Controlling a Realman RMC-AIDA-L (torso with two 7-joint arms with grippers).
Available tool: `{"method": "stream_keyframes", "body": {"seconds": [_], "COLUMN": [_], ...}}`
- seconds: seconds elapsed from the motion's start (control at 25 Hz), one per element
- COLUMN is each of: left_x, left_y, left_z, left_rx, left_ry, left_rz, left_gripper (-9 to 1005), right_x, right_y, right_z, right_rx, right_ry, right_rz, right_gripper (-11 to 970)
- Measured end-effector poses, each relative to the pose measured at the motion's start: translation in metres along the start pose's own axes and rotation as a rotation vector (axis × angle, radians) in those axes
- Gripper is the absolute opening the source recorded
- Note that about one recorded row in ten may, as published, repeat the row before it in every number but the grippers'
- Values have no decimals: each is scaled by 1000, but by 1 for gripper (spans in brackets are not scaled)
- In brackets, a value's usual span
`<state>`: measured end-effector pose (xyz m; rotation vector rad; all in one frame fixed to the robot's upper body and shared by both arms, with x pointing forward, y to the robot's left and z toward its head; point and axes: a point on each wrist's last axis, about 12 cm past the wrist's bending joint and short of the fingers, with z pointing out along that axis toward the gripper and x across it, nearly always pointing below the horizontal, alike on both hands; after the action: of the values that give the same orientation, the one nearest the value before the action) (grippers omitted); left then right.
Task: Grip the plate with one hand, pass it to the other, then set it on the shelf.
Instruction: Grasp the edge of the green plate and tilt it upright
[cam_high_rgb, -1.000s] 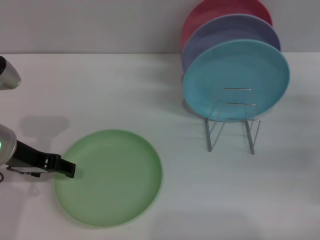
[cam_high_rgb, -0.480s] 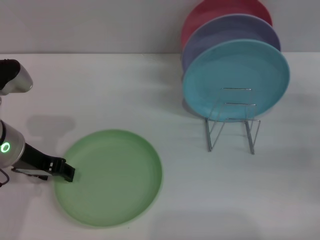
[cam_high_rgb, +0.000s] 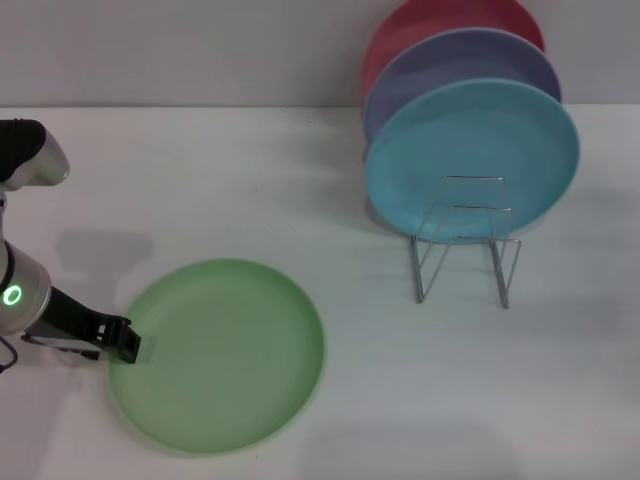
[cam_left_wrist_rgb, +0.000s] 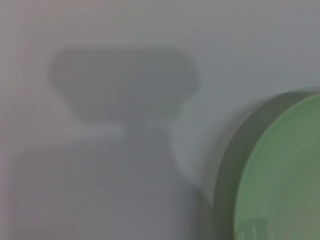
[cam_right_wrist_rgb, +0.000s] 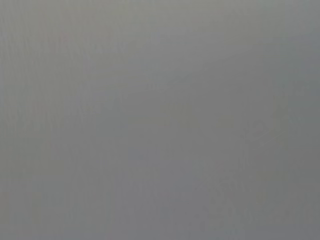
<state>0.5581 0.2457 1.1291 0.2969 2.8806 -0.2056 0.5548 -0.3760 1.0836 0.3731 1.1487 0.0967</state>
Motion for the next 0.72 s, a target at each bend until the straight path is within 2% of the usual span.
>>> {"method": "stream_keyframes", "body": {"seconds": [0.36, 0.64, 0.68, 0.72], "left_x": [-1, -1, -1, -1], "left_y": [-2, -3, -4, -4], "left_z": [1, 1, 1, 1], "left_rx": [-3, -4, -5, -5], "left_ry": [-4, -5, -5, -6], "left_rz": [14, 20, 22, 22], "left_gripper": [358, 357, 312, 312], "right_x": [0, 0, 0, 0], "right_y": [0, 0, 0, 0], "right_z": [0, 0, 0, 0], "right_rx": [0, 0, -1, -1], "right_ry": [0, 0, 0, -1], "right_rz": [9, 10, 10, 10], "right_gripper": [722, 722, 722, 722]}}
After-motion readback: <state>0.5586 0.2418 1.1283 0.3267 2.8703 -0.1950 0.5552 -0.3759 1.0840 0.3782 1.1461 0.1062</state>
